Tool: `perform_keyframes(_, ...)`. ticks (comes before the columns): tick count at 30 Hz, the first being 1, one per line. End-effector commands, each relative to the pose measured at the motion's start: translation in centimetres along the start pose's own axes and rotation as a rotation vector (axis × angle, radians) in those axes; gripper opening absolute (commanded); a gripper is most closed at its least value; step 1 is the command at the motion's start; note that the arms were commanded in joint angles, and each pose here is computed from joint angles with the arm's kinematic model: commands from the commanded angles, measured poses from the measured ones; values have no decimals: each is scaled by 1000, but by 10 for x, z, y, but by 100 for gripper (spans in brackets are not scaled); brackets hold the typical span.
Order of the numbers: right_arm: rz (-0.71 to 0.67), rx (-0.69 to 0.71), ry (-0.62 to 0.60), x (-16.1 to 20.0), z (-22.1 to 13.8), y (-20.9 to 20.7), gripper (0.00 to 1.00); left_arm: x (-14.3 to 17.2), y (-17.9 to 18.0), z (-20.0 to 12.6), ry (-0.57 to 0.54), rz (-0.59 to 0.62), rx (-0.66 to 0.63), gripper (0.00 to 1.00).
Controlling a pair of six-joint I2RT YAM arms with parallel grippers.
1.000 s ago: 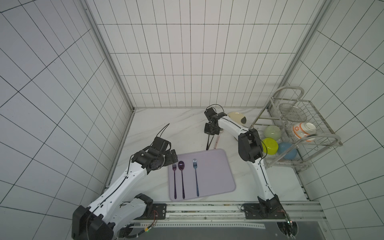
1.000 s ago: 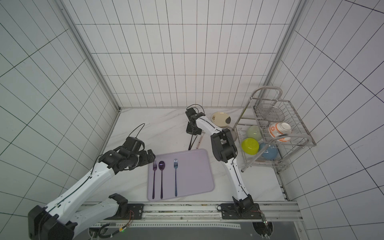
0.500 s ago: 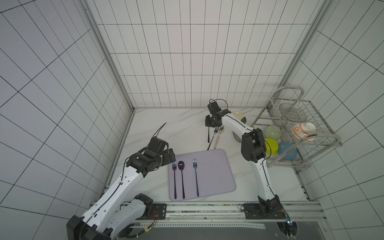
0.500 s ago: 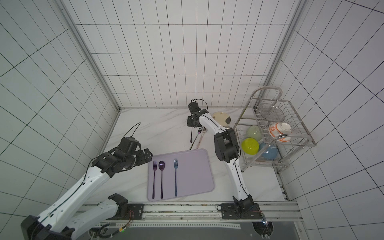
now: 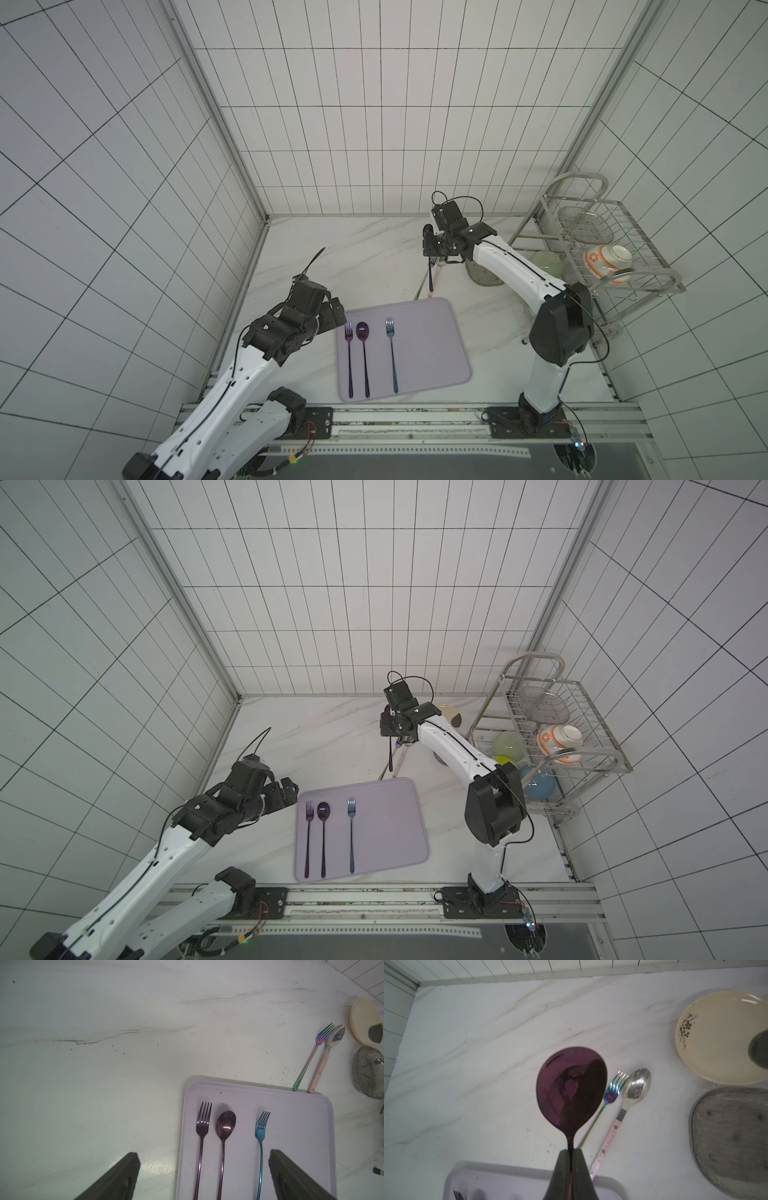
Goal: Set the spoon and fork side by side
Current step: Pick up the spoon from the center of the board, then place the spoon on the tray.
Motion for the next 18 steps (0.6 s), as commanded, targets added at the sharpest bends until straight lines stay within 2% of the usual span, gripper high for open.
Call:
perform_keyframes(1, 9, 13, 70, 45, -20, 24, 0, -4, -1, -1, -37, -3, 15, 98)
perform_keyframes(6, 29, 20, 145, 118, -26, 55, 0, -2, -1, -2, -28, 1, 37, 98)
perform_keyframes(9, 11, 29, 181, 149, -22, 73, 0, -2, -1, -4, -32, 4, 53, 98)
perform_keyframes(12, 4, 22, 201, 170, -14, 91, 0, -1, -2, -7, -31, 8, 77, 98)
perform_keyframes(18, 27, 11, 220, 185, 3, 108, 0, 2, -3, -7, -24, 19, 92, 98)
Point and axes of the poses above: each gripper's point midway between its finger pads, its own z axis out along the fingers, its own y axis along the line the jaws close on, x = y × z, the point moved 9 cm from there along -z, back along the fingers, and after that the axes turned 12 degrees about -z, right-handed, at the moved point
